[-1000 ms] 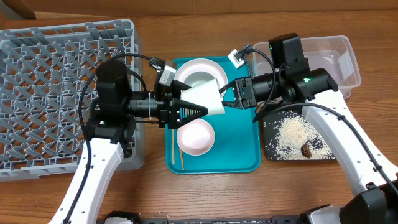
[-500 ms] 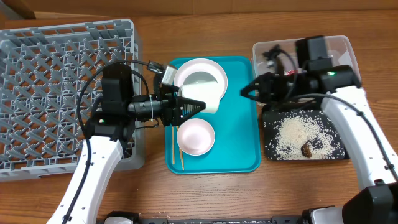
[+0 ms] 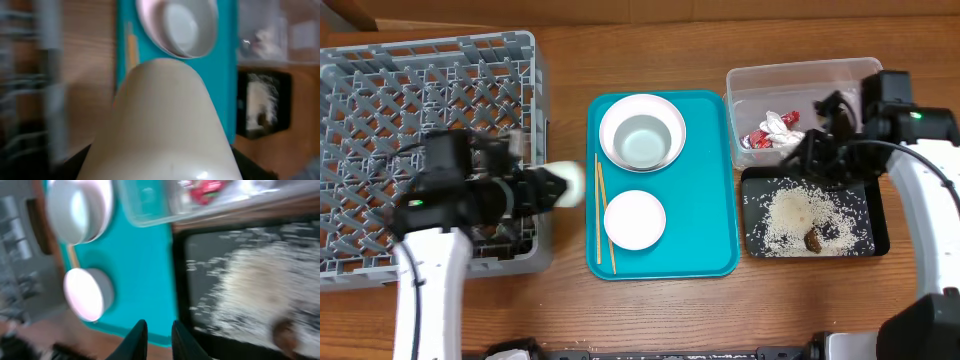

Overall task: Sort waste into correct bins and load items into the dishwasher
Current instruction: 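Release the cup from the right gripper and carry it left into the rack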

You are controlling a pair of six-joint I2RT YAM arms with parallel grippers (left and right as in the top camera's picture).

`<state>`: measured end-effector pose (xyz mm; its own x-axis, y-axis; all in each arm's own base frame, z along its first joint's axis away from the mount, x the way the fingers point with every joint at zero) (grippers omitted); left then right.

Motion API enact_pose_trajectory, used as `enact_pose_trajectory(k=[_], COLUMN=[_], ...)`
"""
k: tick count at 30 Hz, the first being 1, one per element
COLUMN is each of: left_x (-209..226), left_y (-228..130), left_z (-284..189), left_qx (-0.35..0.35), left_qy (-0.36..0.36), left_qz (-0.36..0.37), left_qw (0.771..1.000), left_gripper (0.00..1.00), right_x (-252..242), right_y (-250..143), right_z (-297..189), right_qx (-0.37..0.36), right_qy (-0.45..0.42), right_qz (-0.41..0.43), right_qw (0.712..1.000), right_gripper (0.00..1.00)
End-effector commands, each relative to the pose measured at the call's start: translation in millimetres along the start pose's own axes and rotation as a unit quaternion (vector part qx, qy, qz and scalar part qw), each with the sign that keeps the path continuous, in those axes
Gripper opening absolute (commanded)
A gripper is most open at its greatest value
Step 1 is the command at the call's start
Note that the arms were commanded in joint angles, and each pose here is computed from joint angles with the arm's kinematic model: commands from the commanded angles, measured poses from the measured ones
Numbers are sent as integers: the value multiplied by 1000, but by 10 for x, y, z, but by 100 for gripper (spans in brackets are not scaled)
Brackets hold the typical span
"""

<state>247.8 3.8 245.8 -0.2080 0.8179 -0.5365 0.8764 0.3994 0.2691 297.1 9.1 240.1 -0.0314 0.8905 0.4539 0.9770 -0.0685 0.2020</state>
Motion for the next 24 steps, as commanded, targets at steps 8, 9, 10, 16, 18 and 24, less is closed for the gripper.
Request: enact_pose_trajectory(k=[8, 9, 10, 16, 18, 24], left_x=[861, 914, 937, 1202, 1270, 1376], left_y=[275, 346, 380, 554, 591, 594], left_z=[-627, -600, -575, -338, -234, -14], left_qx=[-122, -128, -129, -105, -92, -49], left_qy=[279, 286, 288, 333, 332, 319], left_qz=[-112, -113, -112, -123, -126, -137], left_qw=[946, 943, 942, 929, 930, 937], left_gripper=[4, 4, 4, 4, 4, 46], right_x=[-40, -36, -33, -33, -32, -33], right_y=[-117, -121, -124, -137, -138, -140], right_z=[-389, -388, -387, -386, -386, -385], right_qx=[-53, -52, -52, -48, -47, -47], right_qy=[-64, -61, -60, -60, -60, -60], right_qz=[-11, -10, -10, -8, -8, -8], right_qw=[996, 997, 997, 997, 997, 997], right_gripper=[19, 19, 19, 19, 19, 19])
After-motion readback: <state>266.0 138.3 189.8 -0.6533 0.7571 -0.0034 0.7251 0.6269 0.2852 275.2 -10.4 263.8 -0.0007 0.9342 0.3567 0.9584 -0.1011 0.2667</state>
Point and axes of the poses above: each gripper's point midway between its finger pads, its own z axis out along the fingers, its own x axis along the line the jaws close on, y = z × x, the point moved 8 cm from there along -z, back along the fingers, and after that the axes turned 8 degrees about -z, right-handed, at the moved point
